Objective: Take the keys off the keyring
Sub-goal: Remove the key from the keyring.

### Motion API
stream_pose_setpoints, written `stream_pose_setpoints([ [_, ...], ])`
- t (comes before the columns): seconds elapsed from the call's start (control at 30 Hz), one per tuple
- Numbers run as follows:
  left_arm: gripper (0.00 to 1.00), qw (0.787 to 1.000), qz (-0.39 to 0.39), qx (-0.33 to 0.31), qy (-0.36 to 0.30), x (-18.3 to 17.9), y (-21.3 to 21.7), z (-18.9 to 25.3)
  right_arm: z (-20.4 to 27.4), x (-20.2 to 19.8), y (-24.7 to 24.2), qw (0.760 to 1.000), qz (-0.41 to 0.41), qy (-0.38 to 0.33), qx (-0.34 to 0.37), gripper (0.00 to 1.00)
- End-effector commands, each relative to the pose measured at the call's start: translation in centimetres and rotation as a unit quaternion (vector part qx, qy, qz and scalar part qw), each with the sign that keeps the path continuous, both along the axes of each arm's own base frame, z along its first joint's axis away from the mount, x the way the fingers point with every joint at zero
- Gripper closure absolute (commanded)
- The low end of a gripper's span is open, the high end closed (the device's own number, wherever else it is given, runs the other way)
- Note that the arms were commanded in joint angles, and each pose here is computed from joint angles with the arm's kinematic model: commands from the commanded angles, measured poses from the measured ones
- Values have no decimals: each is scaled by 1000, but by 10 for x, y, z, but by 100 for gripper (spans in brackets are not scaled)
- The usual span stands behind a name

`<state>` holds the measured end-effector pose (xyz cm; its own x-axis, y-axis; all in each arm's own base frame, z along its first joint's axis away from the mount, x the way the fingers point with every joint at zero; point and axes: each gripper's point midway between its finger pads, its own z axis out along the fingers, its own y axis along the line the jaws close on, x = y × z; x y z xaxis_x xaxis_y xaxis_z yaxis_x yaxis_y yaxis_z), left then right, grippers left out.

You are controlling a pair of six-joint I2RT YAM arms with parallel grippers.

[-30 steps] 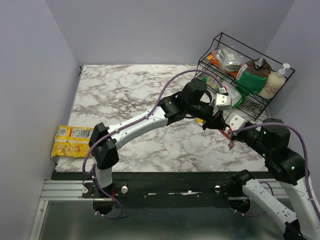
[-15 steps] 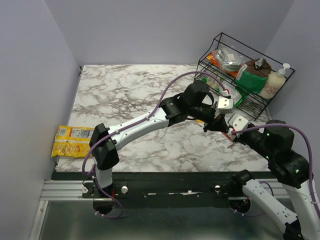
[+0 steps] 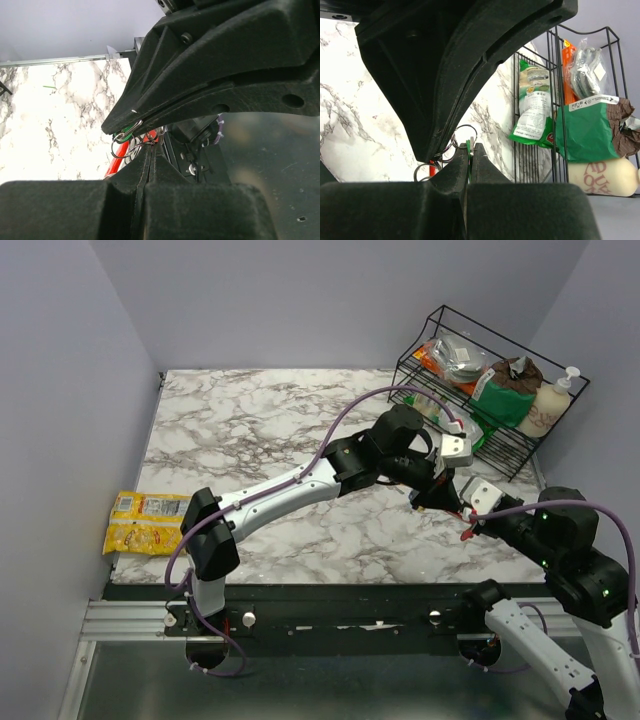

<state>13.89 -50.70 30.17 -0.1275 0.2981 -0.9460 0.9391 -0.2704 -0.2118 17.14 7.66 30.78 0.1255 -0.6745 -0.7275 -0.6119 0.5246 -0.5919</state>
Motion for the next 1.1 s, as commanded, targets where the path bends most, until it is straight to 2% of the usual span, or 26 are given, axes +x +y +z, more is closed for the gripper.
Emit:
stream_pose_setpoints([
  [0.0,100,983,56,143,98,10,19,-86,102,-2,1,982,9,-177,68,99],
  [0.33,100,977,119,132,116,44,27,-83,93,-10,4,984,33,-166,51,99],
  [0.7,100,972,147,111,143,66,36,-74,82,-14,5,985,45,-161,34,99],
  [1.07,100,972,139,110,156,66,34,-77,86,-14,7,985,50,-160,36,99],
])
